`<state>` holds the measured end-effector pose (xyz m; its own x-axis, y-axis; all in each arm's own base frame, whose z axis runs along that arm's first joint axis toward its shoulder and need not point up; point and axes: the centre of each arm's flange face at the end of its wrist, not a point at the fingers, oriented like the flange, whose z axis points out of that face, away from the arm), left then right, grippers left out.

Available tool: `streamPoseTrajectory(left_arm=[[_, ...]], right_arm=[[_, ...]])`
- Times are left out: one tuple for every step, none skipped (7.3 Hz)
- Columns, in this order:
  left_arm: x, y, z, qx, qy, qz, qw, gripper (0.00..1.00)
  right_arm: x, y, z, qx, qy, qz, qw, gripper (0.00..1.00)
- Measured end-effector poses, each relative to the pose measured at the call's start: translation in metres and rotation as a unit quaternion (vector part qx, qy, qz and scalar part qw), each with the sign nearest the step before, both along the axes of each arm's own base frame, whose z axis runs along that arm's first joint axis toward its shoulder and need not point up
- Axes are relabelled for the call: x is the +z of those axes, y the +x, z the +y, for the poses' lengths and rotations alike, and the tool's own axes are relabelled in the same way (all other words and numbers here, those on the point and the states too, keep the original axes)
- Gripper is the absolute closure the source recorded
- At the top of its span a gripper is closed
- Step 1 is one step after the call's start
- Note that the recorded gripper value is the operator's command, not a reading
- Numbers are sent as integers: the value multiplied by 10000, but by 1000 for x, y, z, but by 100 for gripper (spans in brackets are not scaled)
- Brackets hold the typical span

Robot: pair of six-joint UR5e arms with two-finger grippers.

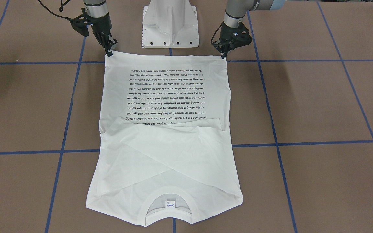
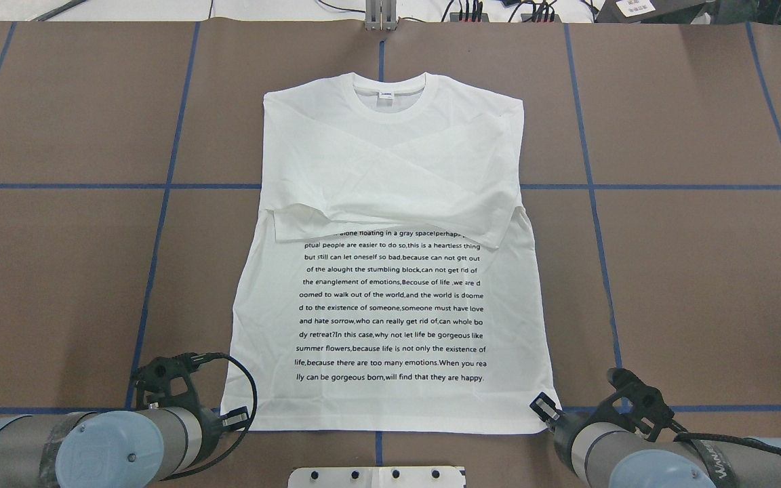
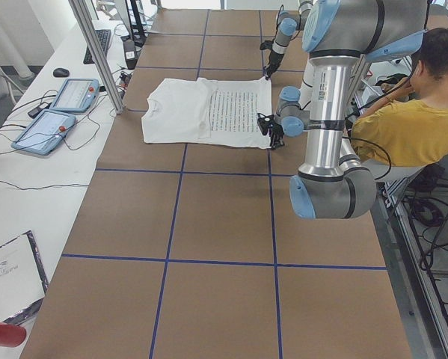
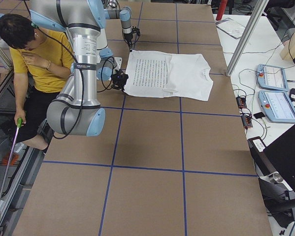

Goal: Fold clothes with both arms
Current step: 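Grasp the two hem corners nearest the robot with both grippers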

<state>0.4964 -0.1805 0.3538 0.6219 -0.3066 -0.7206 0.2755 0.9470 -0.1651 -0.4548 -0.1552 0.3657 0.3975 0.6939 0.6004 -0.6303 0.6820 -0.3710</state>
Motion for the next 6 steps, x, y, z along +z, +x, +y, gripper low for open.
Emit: streamPoseTrajectory(left_arm=[[-2, -1, 1, 25, -21, 26, 10000, 100], [-7, -4, 1, 35, -30, 84, 10000, 100], [-18, -12, 1, 12, -57, 206, 9998, 100], [-30, -24, 2, -58, -142, 353, 9993, 100], [-41, -36, 4, -154, -272, 484, 9983, 100], [-49, -45, 8, -231, -408, 584, 9972, 100]], right_arm=[[0, 0, 0, 1, 0, 1, 10000, 100], [0, 0, -1, 7, 0, -1, 10000, 100], [-1, 1, -2, 15, 1, -14, 10000, 100], [-5, 4, -4, 26, 3, -51, 10000, 100], [-9, 9, -5, 36, 5, -99, 9999, 100], [-11, 14, -5, 40, 5, -121, 9999, 100]])
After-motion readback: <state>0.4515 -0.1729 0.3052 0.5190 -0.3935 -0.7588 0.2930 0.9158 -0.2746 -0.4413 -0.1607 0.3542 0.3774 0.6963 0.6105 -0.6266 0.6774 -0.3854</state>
